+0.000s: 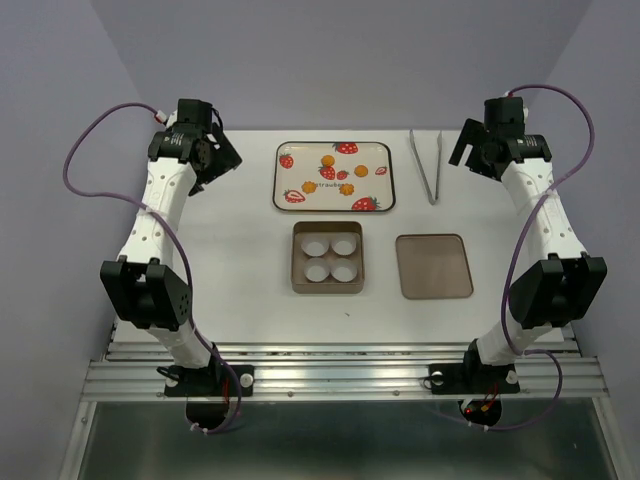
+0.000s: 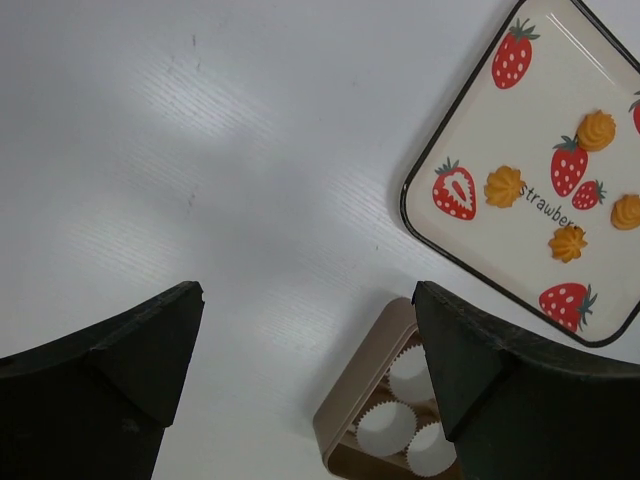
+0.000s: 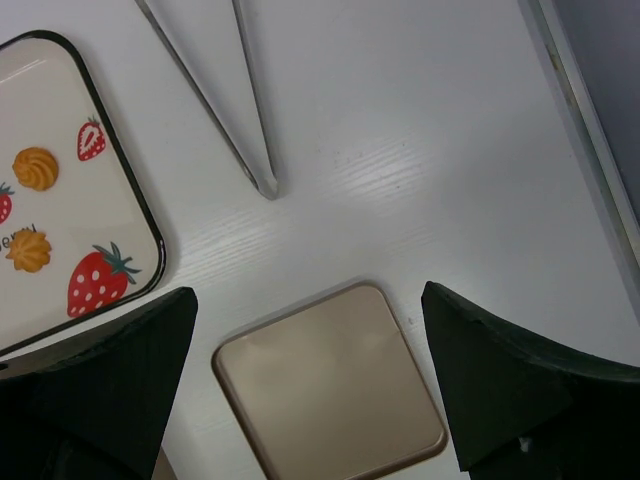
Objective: Pack the cookies
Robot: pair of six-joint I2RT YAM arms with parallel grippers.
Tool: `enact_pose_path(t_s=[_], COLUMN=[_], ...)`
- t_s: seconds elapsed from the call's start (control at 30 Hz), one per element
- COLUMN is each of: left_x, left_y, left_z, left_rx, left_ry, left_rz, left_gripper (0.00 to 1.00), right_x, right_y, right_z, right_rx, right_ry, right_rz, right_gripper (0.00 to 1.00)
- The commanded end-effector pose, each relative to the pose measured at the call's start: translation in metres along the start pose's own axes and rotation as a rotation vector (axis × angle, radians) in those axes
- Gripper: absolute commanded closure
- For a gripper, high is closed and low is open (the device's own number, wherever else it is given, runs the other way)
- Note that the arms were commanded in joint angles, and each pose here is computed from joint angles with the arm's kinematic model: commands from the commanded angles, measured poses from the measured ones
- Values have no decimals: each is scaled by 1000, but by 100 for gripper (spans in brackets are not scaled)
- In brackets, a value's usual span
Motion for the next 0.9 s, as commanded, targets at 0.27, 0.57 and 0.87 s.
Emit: enact_pose_path(t_s=[0.27, 0.57, 0.87], left_x=[38, 34, 15], left_y=[-24, -19, 6], left_z=[-13, -13, -30], left_rx=[-35, -21, -15], left_ry=[17, 24, 47], left_rz=[-123, -111, -78], left_gripper=[1, 1, 1], right_x=[29, 32, -5], right_y=[-6, 48, 101], right_z=[11, 31, 54], right_rx=[61, 89, 215], right_ry=[20, -114, -255], right_rz=[-139, -102, 21], right_gripper=[0, 0, 0])
Point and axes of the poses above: each gripper's point midway between its finger pads, its own y axis out along the fingers, its own z axis along the line the jaws close on, x = y × z, the point moved 3 cm from there along -y, back along the fingers, and after that the axes turned 1 degree about -y, right-handed, at the moved point
